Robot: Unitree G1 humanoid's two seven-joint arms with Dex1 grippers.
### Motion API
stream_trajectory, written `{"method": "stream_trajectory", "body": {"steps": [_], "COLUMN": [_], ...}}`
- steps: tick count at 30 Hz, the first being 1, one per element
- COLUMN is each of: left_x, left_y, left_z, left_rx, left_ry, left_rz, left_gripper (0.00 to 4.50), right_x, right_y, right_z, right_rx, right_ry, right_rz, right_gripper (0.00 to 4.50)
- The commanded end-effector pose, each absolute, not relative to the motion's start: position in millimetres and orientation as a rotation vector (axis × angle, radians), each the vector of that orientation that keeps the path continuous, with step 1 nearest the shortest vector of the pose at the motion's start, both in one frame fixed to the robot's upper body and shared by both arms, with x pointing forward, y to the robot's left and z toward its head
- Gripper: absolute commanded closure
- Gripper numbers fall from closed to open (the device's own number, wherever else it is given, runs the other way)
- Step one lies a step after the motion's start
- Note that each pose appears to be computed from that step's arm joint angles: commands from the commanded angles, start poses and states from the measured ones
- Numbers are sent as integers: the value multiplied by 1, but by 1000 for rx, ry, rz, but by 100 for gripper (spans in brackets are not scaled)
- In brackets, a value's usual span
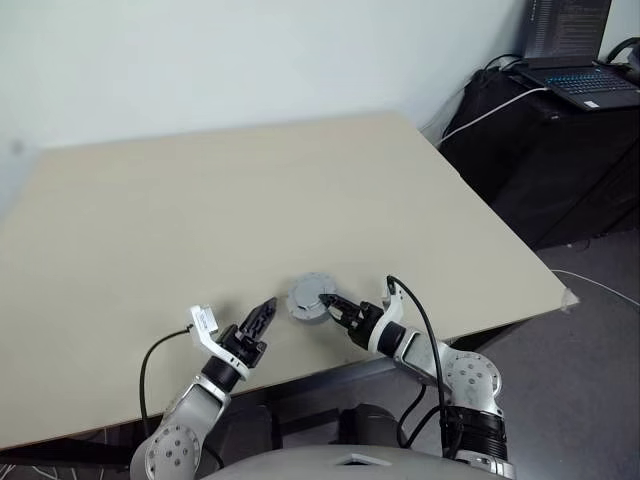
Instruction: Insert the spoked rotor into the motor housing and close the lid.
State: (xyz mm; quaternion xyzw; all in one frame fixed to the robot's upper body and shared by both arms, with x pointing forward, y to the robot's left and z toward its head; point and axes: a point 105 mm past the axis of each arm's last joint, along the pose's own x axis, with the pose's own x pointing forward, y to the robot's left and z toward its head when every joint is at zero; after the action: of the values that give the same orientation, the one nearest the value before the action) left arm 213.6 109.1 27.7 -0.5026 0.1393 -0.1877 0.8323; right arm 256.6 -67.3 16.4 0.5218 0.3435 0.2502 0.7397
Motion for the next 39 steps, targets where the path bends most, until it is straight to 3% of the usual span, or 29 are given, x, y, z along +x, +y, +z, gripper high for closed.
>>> {"method": "stream_trajectory", "body": {"steps": [1, 7, 13, 24, 39], "left_x": [214, 208, 206, 209, 209], "left_y": [108, 108, 91, 86, 83], "left_z": [50, 47, 47, 61, 72], "left_rx": [-1262, -1466, -1571, -1615, -1607], "left_ry": [186, 161, 179, 131, 83], "left_rz": [-393, -334, -356, -424, -469], "left_gripper": [192, 3, 3, 3, 3], "right_x": [268, 272, 274, 250, 249], "right_y": [-52, -48, -45, -25, -21], "right_z": [54, 70, 84, 99, 76], "right_rx": [1198, 1212, 1258, 1386, 1360], "right_ry": [631, 594, 568, 646, 761], "right_rz": [667, 707, 752, 946, 913], "right_gripper": [241, 241, 241, 241, 241]}}
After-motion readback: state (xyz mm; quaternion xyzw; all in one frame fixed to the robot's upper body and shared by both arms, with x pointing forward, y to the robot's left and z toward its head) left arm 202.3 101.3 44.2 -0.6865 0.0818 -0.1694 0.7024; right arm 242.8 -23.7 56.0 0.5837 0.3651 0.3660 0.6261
